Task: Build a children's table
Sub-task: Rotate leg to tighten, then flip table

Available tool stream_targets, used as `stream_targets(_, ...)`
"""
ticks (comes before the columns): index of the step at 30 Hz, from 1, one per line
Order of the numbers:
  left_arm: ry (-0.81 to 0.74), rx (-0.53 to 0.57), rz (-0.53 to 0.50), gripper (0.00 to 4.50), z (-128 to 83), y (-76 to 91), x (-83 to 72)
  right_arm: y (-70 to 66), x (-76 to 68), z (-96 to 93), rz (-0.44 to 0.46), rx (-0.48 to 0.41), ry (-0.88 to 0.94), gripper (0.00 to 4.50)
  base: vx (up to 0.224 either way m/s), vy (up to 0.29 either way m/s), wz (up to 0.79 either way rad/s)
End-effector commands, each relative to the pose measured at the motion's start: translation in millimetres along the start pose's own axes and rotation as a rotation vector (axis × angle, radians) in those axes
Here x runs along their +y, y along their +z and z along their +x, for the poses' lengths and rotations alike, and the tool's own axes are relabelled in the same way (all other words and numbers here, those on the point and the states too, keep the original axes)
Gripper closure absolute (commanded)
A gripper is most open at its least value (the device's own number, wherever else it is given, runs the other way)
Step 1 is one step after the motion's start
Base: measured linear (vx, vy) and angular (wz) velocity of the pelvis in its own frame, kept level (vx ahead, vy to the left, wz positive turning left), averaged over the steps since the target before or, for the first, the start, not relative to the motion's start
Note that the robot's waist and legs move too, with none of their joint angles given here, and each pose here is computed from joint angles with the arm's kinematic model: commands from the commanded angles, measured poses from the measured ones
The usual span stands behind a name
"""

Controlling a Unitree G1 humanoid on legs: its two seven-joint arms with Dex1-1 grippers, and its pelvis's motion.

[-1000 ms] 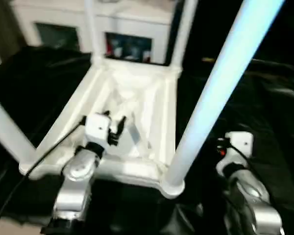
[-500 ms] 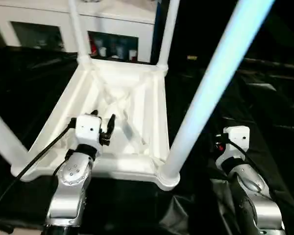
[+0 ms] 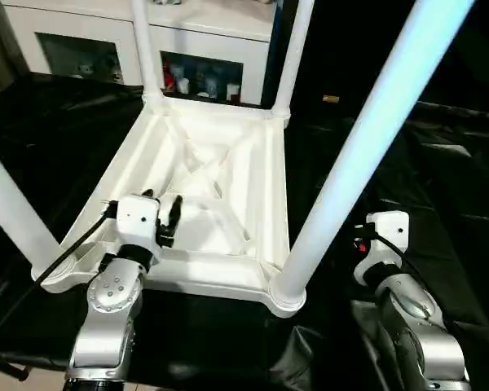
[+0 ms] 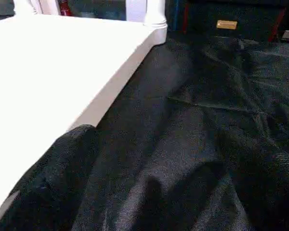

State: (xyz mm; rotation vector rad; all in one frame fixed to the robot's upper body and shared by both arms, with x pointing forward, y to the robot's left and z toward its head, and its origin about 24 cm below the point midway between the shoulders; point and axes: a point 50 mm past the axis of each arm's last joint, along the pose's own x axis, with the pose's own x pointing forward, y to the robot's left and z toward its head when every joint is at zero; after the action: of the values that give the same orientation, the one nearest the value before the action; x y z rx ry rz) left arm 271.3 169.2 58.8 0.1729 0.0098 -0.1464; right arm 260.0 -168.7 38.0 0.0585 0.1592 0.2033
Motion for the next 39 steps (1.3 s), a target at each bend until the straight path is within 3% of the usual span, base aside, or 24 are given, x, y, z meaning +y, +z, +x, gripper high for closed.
stream_targets(1, -0.031, 0.003, -0.005, 1.69, 3, 0.7, -5.3, -2.1, -2.3, -0.2, -0.009, 0.012, -0.014, 0.21, 0.0, 0.0, 0.0)
stream_targets(7, -0.034, 0.004, 0.009, 1.69, 5, 0.6, -5.6, -1.5, -2.8, -0.8, -0.018, 0.008, -0.029, 0.21, -0.12, 0.023, 0.01)
stream_targets(12, -0.05, 0.008, 0.005, 1.69, 3, -1.8, -8.2, -2.1, -12.7, -4.5, -0.029, -0.005, -0.113, 0.21, -0.2, 0.041, -0.02)
stream_targets(16, -0.112, -0.009, 0.002, 1.69, -3, -6.0, -9.9, -1.6, -25.5, -19.5, 0.008, -0.061, -0.223, 0.21, 0.023, -0.122, 0.15)
stream_targets(19, -0.156, -0.003, 0.01, 1.69, -8, -7.6, -10.5, -4.7, -25.5, -30.2, 0.039, -0.069, -0.227, 0.21, -0.114, 0.021, 0.42)
stream_targets(22, -0.177, -0.015, -0.023, 1.69, -10, -6.7, -11.9, -4.6, -7.2, -39.5, 0.082, -0.095, -0.027, 0.21, -0.041, 0.07, 0.06)
stream_targets(24, -0.175, -0.019, -0.019, 1.69, -10, -6.6, -11.8, -3.6, -4.7, -40.7, 0.098, -0.105, 0.003, 0.21, -0.021, 0.083, -0.06)
stream_targets(26, -0.226, -0.041, -0.084, 1.69, -16, -6.9, -14.7, -2.7, 3.9, -46.1, 0.127, -0.113, 0.136, 0.21, -0.008, 0.069, -0.09)
stream_targets(30, -0.496, -0.052, -0.187, 1.69, -42, -8.4, -20.2, 0.4, 13.4, -63.9, 0.111, -0.095, 0.425, 0.21, 0.0, 0.048, -0.16)
stream_targets(32, -0.553, -0.037, -0.197, 1.69, -47, -8.7, -20.4, 3.0, 12.9, -66.6, 0.114, -0.098, 0.456, 0.21, 0.0, 0.0, 0.0)
stream_targets(34, -0.624, 0.004, -0.175, 1.69, -53, -8.5, -16.9, 2.9, 1.4, -70.1, 0.065, -0.06, 0.46, 0.21, 0.0, 0.0, 0.0)
stream_targets(37, -0.551, 0.007, -0.154, 1.69, -46, -7.1, -11.9, 2.6, -16.4, -71.4, 0.028, -0.029, 0.401, 0.21, 0.0, 0.0, 0.0)
stream_targets(39, -0.529, -0.014, -0.159, 1.69, -41, -4.5, -16.4, 2.6, -9.9, -74.4, 0.031, -0.012, 0.47, 0.21, 0.0, 0.0, 0.0)
